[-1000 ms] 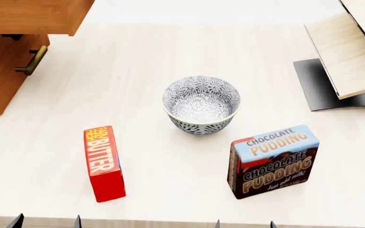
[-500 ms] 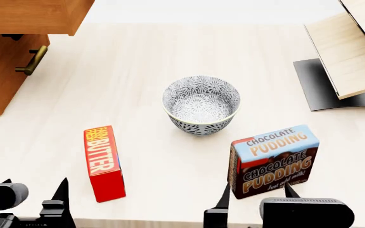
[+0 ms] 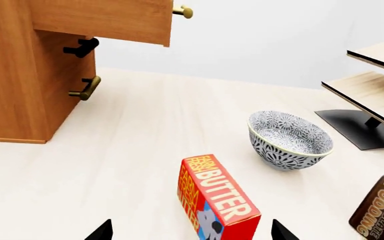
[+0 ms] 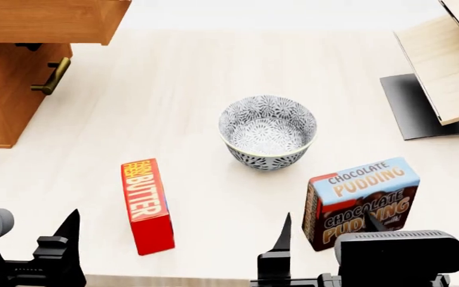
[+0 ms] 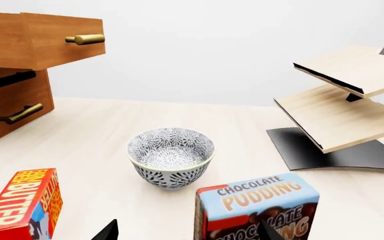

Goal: Close the top drawer of the cabinet.

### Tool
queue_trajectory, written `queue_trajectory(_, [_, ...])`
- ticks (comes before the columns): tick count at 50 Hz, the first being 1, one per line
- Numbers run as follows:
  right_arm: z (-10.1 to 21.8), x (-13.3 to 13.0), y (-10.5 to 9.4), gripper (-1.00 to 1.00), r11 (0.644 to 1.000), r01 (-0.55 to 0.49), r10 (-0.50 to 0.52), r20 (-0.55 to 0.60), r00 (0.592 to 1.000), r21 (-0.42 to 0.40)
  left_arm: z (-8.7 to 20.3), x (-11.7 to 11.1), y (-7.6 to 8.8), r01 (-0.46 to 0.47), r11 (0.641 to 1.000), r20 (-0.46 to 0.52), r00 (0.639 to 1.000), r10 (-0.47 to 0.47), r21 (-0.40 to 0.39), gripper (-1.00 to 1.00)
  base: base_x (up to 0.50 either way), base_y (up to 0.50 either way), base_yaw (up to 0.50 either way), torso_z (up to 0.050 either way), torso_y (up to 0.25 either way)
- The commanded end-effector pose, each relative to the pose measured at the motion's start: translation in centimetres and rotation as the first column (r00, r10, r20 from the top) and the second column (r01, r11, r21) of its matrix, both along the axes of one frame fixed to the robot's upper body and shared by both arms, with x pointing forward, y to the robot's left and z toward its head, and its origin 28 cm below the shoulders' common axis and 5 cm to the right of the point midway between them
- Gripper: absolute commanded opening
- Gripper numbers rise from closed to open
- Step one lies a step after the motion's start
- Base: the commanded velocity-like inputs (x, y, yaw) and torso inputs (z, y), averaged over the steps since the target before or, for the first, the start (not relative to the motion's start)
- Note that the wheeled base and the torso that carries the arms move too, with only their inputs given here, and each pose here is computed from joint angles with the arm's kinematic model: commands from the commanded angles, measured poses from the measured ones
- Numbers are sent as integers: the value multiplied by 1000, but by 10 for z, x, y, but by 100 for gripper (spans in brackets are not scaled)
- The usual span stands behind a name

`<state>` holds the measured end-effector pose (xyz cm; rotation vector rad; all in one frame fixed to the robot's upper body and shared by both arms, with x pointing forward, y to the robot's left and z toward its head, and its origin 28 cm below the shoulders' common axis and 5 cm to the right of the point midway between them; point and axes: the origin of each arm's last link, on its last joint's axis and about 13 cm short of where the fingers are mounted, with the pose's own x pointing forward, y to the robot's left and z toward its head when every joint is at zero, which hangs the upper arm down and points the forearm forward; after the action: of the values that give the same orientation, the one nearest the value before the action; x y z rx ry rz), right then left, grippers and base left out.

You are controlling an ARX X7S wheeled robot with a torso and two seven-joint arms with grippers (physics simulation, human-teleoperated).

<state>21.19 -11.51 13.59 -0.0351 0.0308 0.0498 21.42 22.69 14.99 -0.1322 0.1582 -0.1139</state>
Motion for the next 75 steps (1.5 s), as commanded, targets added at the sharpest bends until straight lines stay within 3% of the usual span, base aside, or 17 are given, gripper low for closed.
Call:
queue_trajectory(1, [0, -1, 1, 100, 1000, -28, 28, 11, 1000, -3, 0, -1, 2, -2, 1000, -8, 1000, 2, 9, 100, 0, 500, 0, 0, 0])
queue_trajectory(63, [-1, 0, 2, 100, 1000, -28, 29, 34, 999, -3, -3, 0, 5, -37, 999, 0, 999, 37, 23, 100, 0, 499, 0, 0, 0])
queue_trajectory(75, [-3, -1, 5, 100, 999, -19, 20, 18, 1000, -39, -4, 1, 4, -37, 999, -1, 999, 37, 25, 100, 0, 82, 0, 0, 0])
